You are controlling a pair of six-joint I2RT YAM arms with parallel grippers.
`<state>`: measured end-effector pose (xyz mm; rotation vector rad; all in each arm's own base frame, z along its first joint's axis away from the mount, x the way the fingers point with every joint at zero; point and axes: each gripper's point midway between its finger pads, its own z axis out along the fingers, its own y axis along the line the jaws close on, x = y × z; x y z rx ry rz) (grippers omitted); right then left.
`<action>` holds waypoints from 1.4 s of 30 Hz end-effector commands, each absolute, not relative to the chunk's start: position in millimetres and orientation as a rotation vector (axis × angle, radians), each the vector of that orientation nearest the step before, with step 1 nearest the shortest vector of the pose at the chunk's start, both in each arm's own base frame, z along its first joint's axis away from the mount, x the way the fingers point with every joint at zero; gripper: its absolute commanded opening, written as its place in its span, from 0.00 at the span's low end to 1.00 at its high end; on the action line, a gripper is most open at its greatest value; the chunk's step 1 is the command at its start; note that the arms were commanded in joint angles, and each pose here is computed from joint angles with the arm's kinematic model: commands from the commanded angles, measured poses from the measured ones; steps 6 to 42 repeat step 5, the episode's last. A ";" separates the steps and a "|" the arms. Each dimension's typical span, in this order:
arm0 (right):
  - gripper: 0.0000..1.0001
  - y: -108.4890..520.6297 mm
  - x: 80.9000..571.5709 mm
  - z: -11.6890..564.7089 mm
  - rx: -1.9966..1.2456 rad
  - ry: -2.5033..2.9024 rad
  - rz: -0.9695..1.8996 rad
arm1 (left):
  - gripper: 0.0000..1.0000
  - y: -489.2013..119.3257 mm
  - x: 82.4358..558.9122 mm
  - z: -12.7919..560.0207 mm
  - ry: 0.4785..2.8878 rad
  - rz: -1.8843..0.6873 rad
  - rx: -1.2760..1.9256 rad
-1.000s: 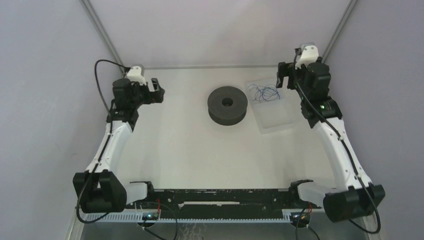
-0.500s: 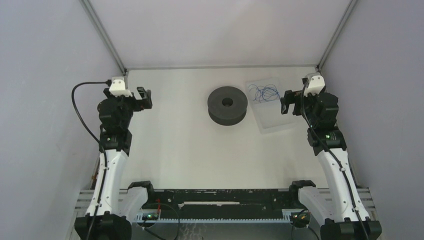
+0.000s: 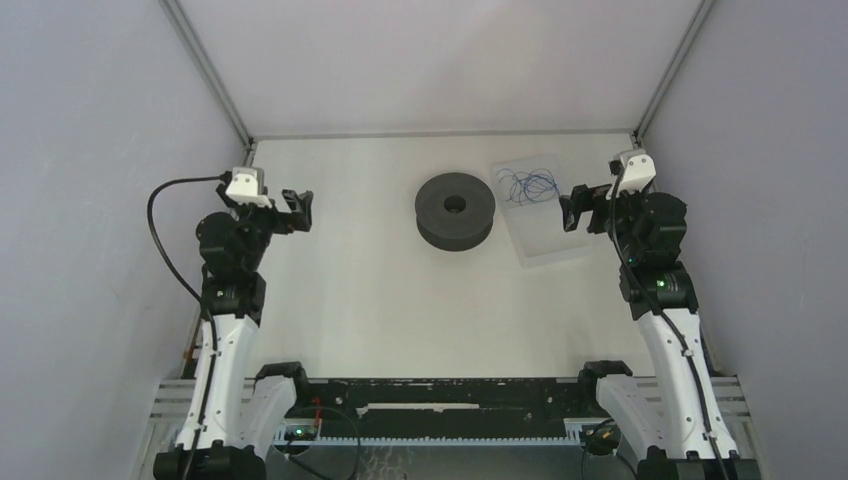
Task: Wrap the cables
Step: Reset both arms
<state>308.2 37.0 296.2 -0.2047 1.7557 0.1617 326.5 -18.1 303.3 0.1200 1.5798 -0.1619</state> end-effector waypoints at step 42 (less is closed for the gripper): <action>0.99 39.6 309.4 304.4 -0.216 1.714 0.178 | 1.00 -23.8 324.7 318.7 1.533 -0.185 0.154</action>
